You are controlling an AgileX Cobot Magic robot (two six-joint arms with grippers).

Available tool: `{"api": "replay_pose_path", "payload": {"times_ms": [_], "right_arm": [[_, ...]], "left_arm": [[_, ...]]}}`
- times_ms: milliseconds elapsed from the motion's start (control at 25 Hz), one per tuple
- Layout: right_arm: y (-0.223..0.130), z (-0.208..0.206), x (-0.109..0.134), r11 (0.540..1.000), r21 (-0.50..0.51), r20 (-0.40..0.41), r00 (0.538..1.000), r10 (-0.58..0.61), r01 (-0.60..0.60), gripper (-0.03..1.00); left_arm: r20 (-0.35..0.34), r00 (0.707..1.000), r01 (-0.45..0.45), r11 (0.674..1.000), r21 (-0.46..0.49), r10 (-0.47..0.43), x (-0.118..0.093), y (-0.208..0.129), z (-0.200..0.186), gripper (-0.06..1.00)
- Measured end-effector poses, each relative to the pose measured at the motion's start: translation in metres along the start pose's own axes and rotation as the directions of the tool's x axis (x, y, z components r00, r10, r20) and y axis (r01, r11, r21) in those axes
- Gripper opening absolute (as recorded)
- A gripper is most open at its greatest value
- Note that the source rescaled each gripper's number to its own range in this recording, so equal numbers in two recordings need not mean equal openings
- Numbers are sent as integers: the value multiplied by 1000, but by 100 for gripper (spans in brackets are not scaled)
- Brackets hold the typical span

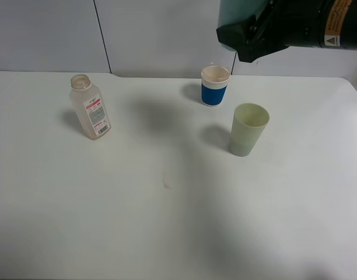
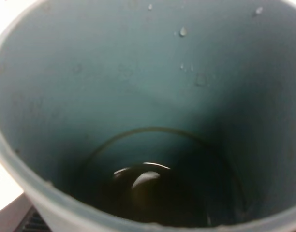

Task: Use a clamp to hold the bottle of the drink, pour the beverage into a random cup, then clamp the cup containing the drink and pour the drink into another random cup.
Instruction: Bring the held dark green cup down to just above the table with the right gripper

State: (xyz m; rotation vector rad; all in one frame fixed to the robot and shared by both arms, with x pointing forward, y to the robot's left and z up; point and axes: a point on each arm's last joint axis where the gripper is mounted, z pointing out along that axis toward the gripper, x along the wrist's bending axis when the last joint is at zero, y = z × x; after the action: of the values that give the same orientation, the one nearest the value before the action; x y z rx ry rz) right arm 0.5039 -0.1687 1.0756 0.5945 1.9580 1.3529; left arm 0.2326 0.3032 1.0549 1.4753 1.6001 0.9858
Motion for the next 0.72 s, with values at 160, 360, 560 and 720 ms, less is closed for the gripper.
{"api": "replay_pose_path", "payload": {"times_ms": [160,360,560,720], "right_arm": [[17,7,25,995,-93,-17,999,-47,45,0],[26,21,67,987,-147,-66,995,-80,69,0],[9,48,96,994,-109,-95,995,-37,27,0],[-10,65,102,998,-70,-100,995,-14,7,0]], "left_arm": [[0,1000,0,1000,0,0,0,0,0,100],[0,1000,0,1000,0,0,0,0,0,100],[0,1000,0,1000,0,0,0,0,0,100],[0,1000,0,1000,0,0,0,0,0,100]]}}
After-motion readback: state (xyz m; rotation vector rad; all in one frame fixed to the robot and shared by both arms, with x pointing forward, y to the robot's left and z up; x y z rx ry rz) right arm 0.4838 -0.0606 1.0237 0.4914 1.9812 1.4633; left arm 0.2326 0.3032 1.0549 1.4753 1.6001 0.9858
